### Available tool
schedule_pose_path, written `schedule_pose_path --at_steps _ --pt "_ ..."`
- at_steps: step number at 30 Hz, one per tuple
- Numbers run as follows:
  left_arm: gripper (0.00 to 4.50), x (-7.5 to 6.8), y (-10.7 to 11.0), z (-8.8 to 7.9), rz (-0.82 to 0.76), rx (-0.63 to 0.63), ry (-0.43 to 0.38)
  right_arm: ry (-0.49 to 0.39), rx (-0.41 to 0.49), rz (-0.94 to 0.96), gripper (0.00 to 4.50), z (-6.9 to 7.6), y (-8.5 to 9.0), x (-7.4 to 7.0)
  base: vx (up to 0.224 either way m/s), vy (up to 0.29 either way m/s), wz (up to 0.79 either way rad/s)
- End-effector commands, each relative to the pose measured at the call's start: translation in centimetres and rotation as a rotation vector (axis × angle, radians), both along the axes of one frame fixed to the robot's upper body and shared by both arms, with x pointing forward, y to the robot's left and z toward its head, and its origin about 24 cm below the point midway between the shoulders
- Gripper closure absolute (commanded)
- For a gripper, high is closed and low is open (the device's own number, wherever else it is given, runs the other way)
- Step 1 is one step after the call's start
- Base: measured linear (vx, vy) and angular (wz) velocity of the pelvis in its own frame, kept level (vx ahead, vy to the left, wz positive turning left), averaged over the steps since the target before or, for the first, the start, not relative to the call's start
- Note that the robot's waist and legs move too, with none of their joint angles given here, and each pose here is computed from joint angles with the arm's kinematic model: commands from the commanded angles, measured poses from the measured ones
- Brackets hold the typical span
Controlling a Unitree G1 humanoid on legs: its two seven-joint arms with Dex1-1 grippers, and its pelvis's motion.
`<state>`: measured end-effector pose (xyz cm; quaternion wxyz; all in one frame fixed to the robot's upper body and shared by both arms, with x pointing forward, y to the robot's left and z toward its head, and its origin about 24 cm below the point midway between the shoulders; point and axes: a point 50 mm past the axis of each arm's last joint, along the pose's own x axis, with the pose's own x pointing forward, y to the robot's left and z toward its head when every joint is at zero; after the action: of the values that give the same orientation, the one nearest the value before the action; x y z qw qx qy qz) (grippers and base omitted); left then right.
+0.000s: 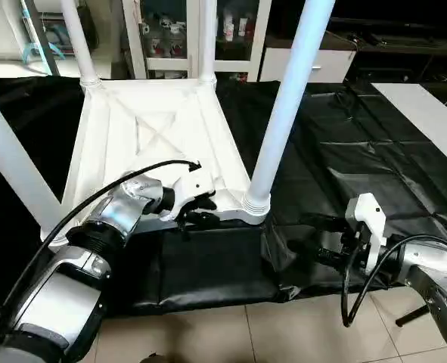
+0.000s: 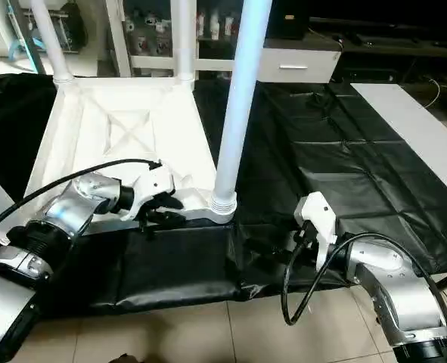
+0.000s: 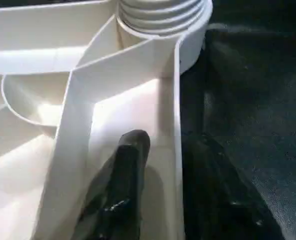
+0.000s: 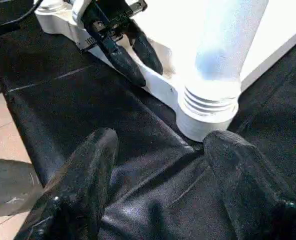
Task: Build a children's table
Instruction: Rotate table base, then rotate leg to tighten
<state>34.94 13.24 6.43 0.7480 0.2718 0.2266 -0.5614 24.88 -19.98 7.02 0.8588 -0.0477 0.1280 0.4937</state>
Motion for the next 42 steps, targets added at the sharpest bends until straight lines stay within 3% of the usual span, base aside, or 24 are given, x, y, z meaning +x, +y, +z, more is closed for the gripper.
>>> schedule_pose_path --at_steps 1,10,14,22,26,29,35,37,42 --pt "3.33 0.0 0.0 0.4 -0.033 0.024 -0.001 -0.016 -0.021 0.009 1.39 0.4 -0.2 -0.1 0.000 0.000 0.00" --pt "4.20 -0.5 0.6 -0.1 -0.037 0.034 0.051 -0.020 -0.020 0.009 1.39 0.4 -0.2 0.2 0.000 0.000 0.00" --pt "4.47 -0.5 0.0 0.0 -0.024 -0.037 0.036 -0.058 -0.012 -0.064 1.39 0.5 -0.4 1.1 0.000 0.000 0.00" --pt "4.47 -1.4 -0.8 -0.5 -0.035 -0.095 0.100 -0.086 0.005 -0.109 1.39 1.3 -1.3 1.5 0.000 0.000 0.00" --pt "4.47 -3.2 -0.9 -1.3 -0.041 -0.118 0.152 -0.129 -0.025 -0.196 1.39 1.8 -2.9 2.1 0.000 0.000 0.00" --pt "4.47 -4.7 -1.0 -1.1 -0.033 -0.145 0.182 -0.111 -0.026 -0.171 1.39 1.9 -3.4 1.7 0.000 0.000 0.00" --pt "4.47 -6.3 -1.9 -0.9 -0.032 -0.162 0.192 -0.043 -0.018 -0.041 1.39 1.7 -3.0 0.7 0.000 0.000 0.00" --pt "4.47 -6.4 -2.5 -0.9 -0.055 -0.165 0.179 -0.002 -0.022 0.083 1.39 1.4 -2.0 0.3 0.000 0.000 0.00" --pt "4.47 -6.6 -2.9 -0.7 -0.086 -0.151 0.181 -0.044 -0.091 0.108 1.39 1.0 -1.5 1.7 0.000 0.000 0.00"
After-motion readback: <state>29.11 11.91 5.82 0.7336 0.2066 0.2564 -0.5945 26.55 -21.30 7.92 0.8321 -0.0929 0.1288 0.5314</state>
